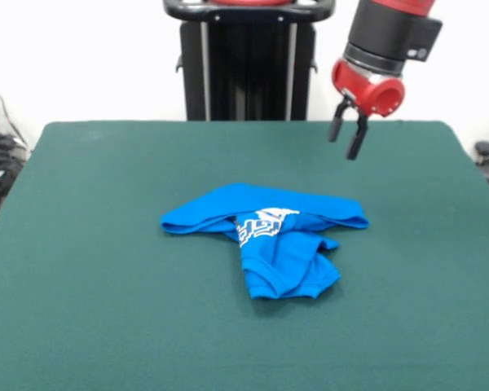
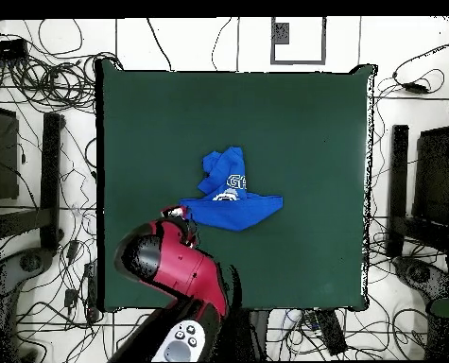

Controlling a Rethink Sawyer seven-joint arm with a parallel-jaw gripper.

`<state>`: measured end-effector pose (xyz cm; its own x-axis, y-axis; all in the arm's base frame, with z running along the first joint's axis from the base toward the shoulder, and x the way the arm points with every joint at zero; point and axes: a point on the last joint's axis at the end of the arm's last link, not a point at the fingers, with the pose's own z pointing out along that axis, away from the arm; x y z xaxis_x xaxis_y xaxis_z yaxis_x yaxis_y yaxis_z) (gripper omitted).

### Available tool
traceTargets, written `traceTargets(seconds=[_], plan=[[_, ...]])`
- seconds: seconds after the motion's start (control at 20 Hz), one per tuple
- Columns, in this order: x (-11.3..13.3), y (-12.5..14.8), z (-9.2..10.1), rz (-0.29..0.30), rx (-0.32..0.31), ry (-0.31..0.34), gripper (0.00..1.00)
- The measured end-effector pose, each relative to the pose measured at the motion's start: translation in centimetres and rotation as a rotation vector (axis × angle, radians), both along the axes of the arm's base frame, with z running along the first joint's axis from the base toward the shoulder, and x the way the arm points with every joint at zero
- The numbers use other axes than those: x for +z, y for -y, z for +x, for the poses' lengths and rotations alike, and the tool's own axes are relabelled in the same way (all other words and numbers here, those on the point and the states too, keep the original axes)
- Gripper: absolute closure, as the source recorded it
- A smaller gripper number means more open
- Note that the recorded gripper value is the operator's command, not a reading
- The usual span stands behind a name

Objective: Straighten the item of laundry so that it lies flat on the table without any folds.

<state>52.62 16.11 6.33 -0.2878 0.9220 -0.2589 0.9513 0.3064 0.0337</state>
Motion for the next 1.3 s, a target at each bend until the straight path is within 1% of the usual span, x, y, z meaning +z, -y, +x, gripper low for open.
traceTargets(seconds=[0.2,0.3,0.8,1.0,1.25,1.3], plan=[[0.2,-0.5,0.4,0.013,-0.030,0.014,0.00],[0.4,-0.5,0.8,0.023,-0.060,0.025,0.00],[0.9,-0.3,1.8,0.029,-0.105,0.066,0.00],[1.3,-0.1,2.0,0.023,-0.116,0.076,0.00],[2.4,0.2,1.9,-0.004,-0.121,0.099,0.00],[3.0,0.4,2.0,-0.015,-0.126,0.112,0.00]])
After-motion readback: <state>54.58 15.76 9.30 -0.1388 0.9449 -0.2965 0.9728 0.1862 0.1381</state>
